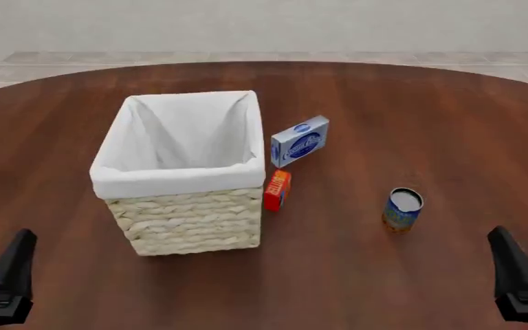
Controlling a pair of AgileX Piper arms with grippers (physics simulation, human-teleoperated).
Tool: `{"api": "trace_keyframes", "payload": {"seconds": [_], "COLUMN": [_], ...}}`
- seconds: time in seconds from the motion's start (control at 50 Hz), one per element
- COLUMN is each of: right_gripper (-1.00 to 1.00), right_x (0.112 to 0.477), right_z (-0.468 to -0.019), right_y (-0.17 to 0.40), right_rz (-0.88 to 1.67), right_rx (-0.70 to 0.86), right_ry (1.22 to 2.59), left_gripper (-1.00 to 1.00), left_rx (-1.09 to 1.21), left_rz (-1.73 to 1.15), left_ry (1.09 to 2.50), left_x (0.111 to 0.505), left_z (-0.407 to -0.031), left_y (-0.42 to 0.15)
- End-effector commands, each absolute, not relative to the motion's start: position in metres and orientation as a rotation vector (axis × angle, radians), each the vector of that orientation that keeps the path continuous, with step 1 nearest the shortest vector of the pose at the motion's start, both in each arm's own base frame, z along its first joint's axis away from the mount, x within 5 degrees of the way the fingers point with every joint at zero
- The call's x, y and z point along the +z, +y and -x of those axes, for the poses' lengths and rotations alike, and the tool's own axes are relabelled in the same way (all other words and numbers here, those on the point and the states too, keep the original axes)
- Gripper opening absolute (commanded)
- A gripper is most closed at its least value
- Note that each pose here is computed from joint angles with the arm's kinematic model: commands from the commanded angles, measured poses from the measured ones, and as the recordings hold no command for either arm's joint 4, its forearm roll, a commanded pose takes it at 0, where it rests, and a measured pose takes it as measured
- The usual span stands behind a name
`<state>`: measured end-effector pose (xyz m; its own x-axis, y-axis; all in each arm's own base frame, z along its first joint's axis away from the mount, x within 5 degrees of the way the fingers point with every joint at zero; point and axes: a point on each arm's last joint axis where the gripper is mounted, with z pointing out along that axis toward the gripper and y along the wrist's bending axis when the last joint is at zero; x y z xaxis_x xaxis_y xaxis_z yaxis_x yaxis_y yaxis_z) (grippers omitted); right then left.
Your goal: Pick up the alphabet soup and put it in the basket.
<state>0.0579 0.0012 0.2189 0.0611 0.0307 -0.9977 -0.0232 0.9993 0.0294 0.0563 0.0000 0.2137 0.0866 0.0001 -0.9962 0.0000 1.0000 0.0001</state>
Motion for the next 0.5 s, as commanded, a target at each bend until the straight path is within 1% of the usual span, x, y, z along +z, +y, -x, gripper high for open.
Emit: {"api": "trace_keyframes", "payload": {"seconds": [0.02, 0.06, 0.24, 0.4, 0.5], "right_gripper": [1.00, 1.00, 1.00, 1.00, 1.00], "right_x": [0.2158, 0.2156, 0.2121, 0.2122, 0.2213], "right_z": [-0.0559, -0.0559, -0.0563, -0.0571, -0.0567], "right_y": [0.0020, 0.0022, 0.0021, 0.0021, 0.0021], "right_rz": [0.004, -0.005, 0.039, 0.053, 0.061], "right_rx": [0.055, 0.069, 0.018, 0.001, -0.005], "right_ry": [1.456, 1.457, 1.497, 1.507, 1.500], "left_gripper": [1.00, 1.00, 1.00, 1.00, 1.00], "left_rx": [0.000, 0.000, 0.000, 0.000, 0.000], "left_rz": [0.000, 0.000, 0.000, 0.000, 0.000], "left_ry": [1.485, 1.485, 1.485, 1.485, 1.485], "left_x": [0.2144, 0.2144, 0.2144, 0.2144, 0.2144], "left_z": [-0.0566, -0.0566, -0.0566, -0.0566, -0.0566], "left_y": [0.0000, 0.0000, 0.0000, 0.0000, 0.0000]}}
